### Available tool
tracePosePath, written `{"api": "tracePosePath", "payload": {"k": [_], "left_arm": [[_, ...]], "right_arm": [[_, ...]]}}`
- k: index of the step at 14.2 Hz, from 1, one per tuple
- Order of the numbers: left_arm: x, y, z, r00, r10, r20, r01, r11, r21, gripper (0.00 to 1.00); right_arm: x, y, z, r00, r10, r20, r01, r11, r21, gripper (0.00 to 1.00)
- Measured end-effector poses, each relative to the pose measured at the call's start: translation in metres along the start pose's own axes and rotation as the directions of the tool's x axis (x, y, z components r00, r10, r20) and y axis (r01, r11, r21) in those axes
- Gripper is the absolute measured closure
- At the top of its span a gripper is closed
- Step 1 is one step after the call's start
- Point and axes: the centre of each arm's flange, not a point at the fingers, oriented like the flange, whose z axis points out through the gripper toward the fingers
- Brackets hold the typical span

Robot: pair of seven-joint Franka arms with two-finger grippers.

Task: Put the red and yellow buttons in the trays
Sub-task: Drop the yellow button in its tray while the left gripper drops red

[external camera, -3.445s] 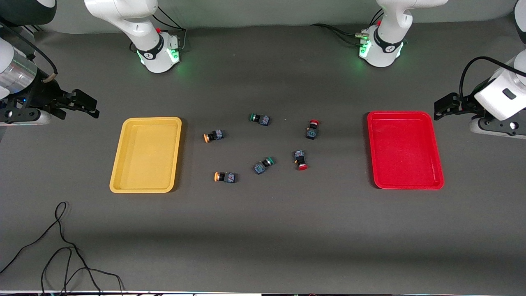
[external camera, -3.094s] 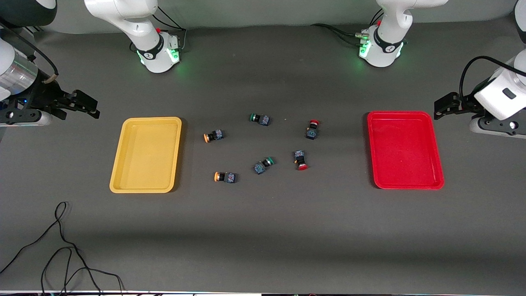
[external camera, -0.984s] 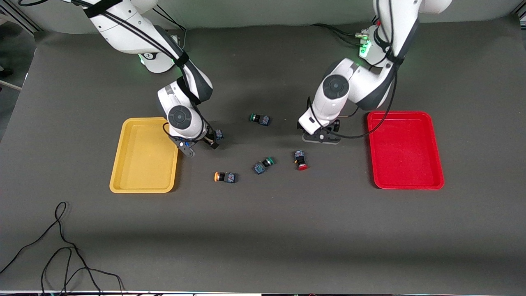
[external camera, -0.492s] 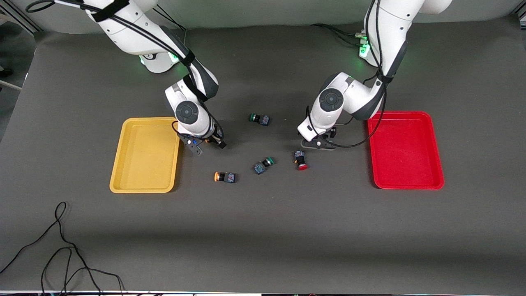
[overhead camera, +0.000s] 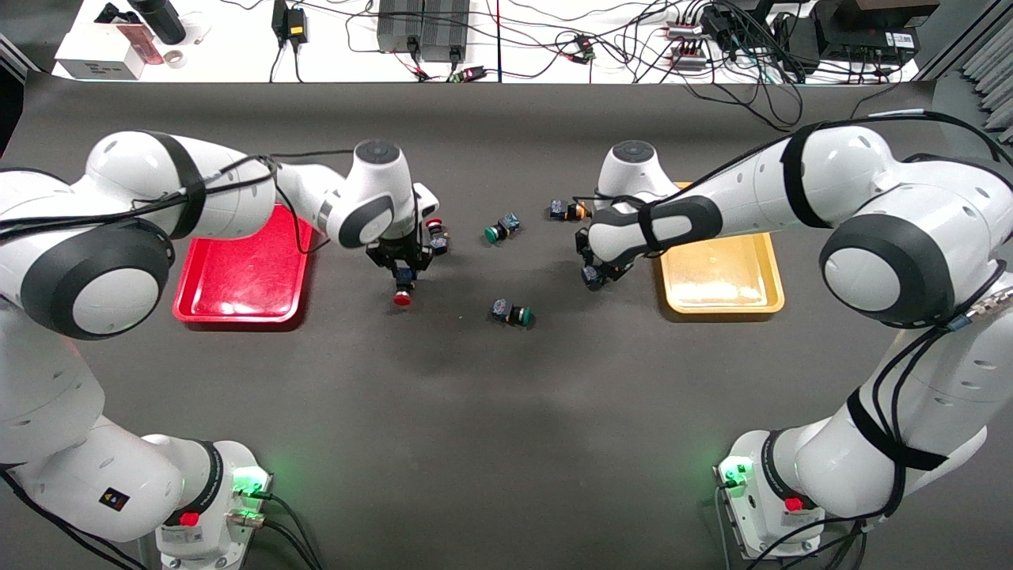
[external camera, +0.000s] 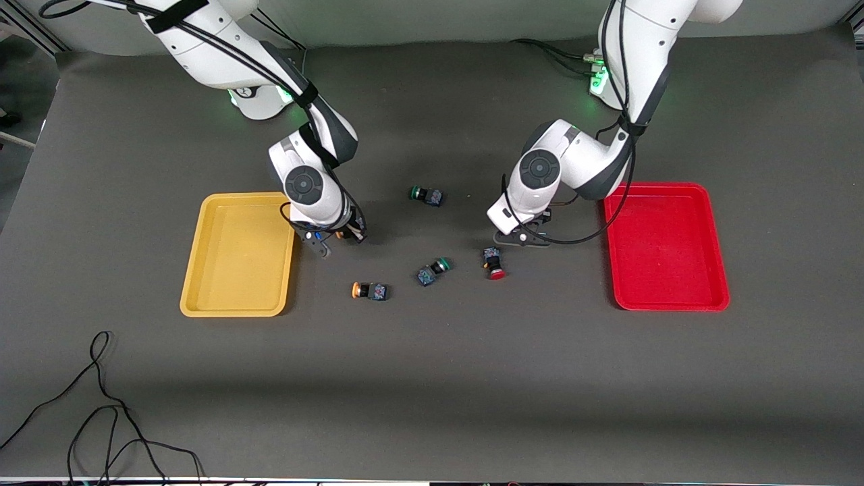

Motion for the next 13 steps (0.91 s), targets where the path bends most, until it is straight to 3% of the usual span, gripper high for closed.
{"api": "tracePosePath", "payload": {"k": [3, 7, 9, 13], "left_arm": [[0.032, -0.008, -0.089, 0.997, -0.068, 0.027, 0.068, 0.998, -0.008, 0.59], [0.048, -0.063, -0.207, 0.985, -0.169, -0.039, 0.167, 0.984, -0.056, 0.59], [0.053, -0.118, -0.229, 0.977, -0.211, -0.031, 0.209, 0.977, -0.052, 0.59], [0.070, -0.286, -0.230, 0.975, -0.222, -0.002, 0.221, 0.973, -0.059, 0.59]], "right_arm": [[0.060, 0.018, -0.036, 0.999, -0.045, -0.008, 0.044, 0.997, -0.058, 0.51], [0.162, 0.074, -0.102, 0.989, -0.149, 0.003, 0.149, 0.986, -0.071, 0.52], [0.196, 0.099, -0.098, 0.982, -0.186, 0.015, 0.187, 0.979, -0.078, 0.52], [0.230, 0.137, -0.046, 0.983, -0.181, 0.041, 0.184, 0.978, -0.095, 0.51]]}}
